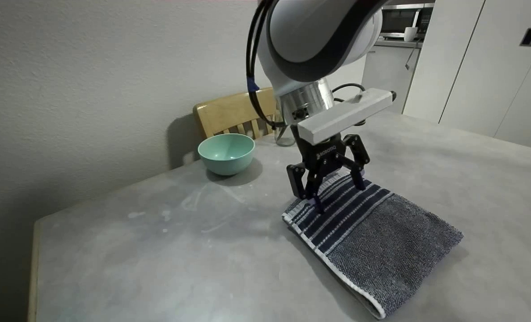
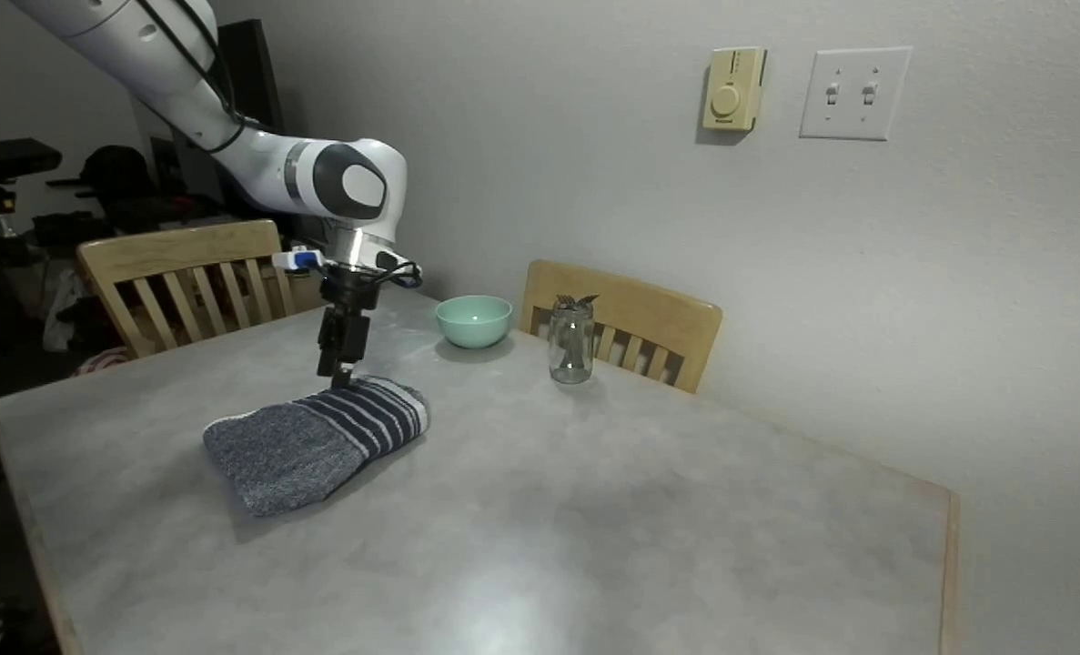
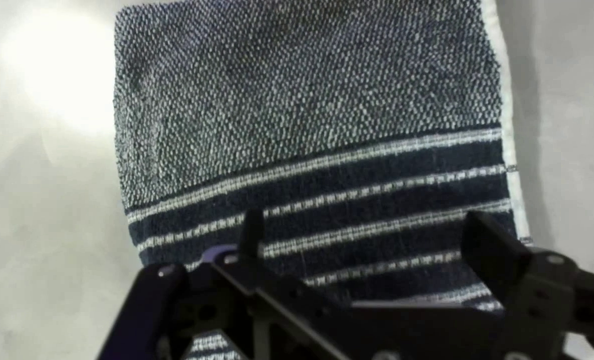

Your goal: Unfold the towel once, fold the towel once, flip it over, unfold the towel once

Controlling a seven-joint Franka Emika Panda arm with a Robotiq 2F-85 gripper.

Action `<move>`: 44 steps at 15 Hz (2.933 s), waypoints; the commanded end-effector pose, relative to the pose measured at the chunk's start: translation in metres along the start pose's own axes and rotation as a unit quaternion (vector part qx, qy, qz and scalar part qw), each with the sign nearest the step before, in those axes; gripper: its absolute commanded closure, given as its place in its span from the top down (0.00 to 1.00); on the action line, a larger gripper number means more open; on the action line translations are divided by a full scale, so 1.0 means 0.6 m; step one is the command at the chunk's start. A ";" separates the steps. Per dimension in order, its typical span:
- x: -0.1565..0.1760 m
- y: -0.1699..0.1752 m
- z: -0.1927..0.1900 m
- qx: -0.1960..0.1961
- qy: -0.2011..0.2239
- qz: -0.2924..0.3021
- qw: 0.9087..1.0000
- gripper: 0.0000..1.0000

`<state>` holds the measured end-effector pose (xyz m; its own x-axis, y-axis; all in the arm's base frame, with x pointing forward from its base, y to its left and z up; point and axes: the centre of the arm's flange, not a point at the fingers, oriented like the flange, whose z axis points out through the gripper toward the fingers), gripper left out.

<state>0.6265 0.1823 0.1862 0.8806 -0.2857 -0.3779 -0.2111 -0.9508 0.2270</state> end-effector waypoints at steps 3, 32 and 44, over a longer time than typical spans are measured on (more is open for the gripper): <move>-0.009 -0.075 -0.008 -0.053 -0.021 0.055 0.997 1.00; 0.015 -0.164 0.094 -0.169 -0.103 0.170 0.965 0.34; -0.007 -0.210 -0.020 -0.127 0.018 -0.028 0.991 0.01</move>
<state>0.6464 0.2977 0.1503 0.8514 -0.3593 -0.3821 -0.1478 -0.8634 0.4825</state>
